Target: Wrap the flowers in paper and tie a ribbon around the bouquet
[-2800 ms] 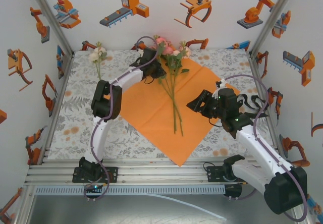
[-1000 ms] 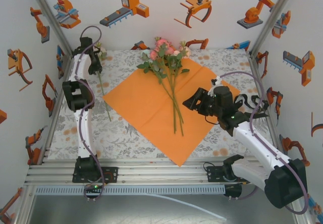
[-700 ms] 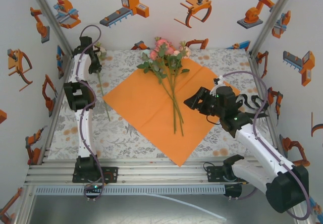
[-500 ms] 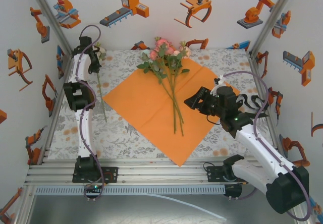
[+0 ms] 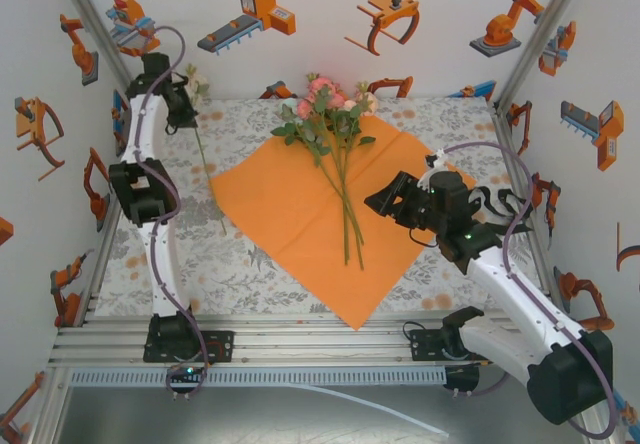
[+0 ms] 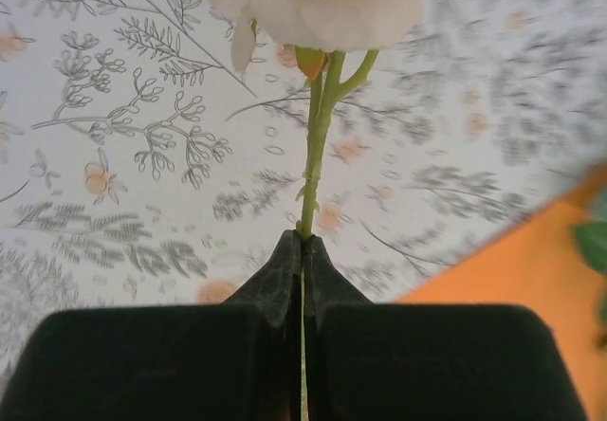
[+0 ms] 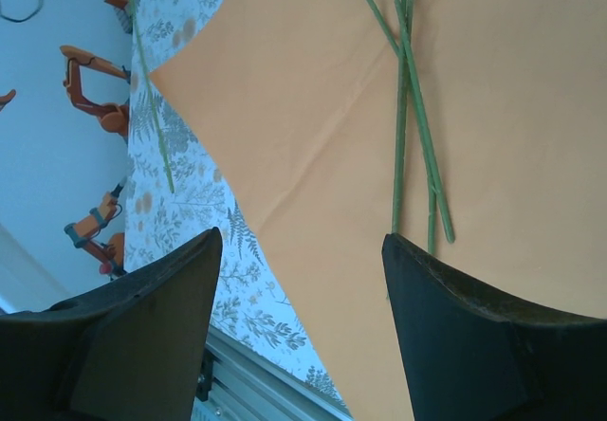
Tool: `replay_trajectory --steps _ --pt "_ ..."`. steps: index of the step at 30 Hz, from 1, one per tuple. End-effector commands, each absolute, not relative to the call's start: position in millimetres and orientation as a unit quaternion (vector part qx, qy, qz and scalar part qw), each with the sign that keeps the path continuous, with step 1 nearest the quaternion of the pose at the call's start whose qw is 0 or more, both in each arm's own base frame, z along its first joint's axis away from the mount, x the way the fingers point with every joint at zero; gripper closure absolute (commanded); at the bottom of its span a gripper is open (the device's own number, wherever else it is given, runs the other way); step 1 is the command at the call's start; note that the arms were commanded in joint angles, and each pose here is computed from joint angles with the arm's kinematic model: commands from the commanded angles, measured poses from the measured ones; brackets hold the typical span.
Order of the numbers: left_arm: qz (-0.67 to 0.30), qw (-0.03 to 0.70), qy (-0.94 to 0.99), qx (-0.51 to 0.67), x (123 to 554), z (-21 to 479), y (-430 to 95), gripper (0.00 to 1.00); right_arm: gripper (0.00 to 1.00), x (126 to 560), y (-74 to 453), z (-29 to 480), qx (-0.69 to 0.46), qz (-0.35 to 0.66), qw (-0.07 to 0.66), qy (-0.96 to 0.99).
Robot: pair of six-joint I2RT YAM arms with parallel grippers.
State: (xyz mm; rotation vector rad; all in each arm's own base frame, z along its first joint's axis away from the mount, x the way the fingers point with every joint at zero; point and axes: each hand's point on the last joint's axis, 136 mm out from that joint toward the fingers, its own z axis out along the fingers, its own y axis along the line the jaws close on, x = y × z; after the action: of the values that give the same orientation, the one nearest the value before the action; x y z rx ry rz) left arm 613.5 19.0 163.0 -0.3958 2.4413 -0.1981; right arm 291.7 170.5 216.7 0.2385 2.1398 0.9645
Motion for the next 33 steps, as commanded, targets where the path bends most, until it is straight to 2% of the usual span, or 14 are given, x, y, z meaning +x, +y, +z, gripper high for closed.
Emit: replay_trajectory --steps 1,6,11,16,21,24,29,33 --pt "-0.131 0.411 0.887 -0.165 599.9 263.7 8.3 1.00 0.36 289.2 172.1 238.0 0.092 0.394 0.398 0.823" --pt "-0.264 0.442 0.842 -0.164 579.5 320.9 -35.7 1.00 0.36 288.0 170.3 238.7 0.095 0.393 0.402 0.821" --pt "-0.321 0.471 0.819 -0.068 557.3 353.8 -154.8 1.00 0.36 288.8 170.6 235.4 0.097 0.393 0.399 0.823" --pt "-0.353 0.447 0.819 0.067 535.3 331.0 -325.7 1.00 0.36 285.1 166.7 234.3 0.101 0.387 0.399 0.825" --pt "-0.401 0.435 0.798 0.112 534.6 291.3 -435.8 1.00 0.36 277.0 160.3 228.2 0.110 0.381 0.398 0.827" --pt "-0.424 0.424 0.796 0.087 544.7 267.8 -461.0 1.00 0.36 273.8 157.3 224.8 0.111 0.377 0.399 0.828" --pt "-0.356 0.418 0.836 0.026 564.1 198.2 -451.5 1.00 0.35 273.9 154.7 218.5 0.109 0.367 0.402 0.832" --pt "-0.345 0.411 0.842 0.059 567.5 163.1 -459.6 1.00 0.35 275.1 156.2 215.2 0.102 0.361 0.399 0.837"
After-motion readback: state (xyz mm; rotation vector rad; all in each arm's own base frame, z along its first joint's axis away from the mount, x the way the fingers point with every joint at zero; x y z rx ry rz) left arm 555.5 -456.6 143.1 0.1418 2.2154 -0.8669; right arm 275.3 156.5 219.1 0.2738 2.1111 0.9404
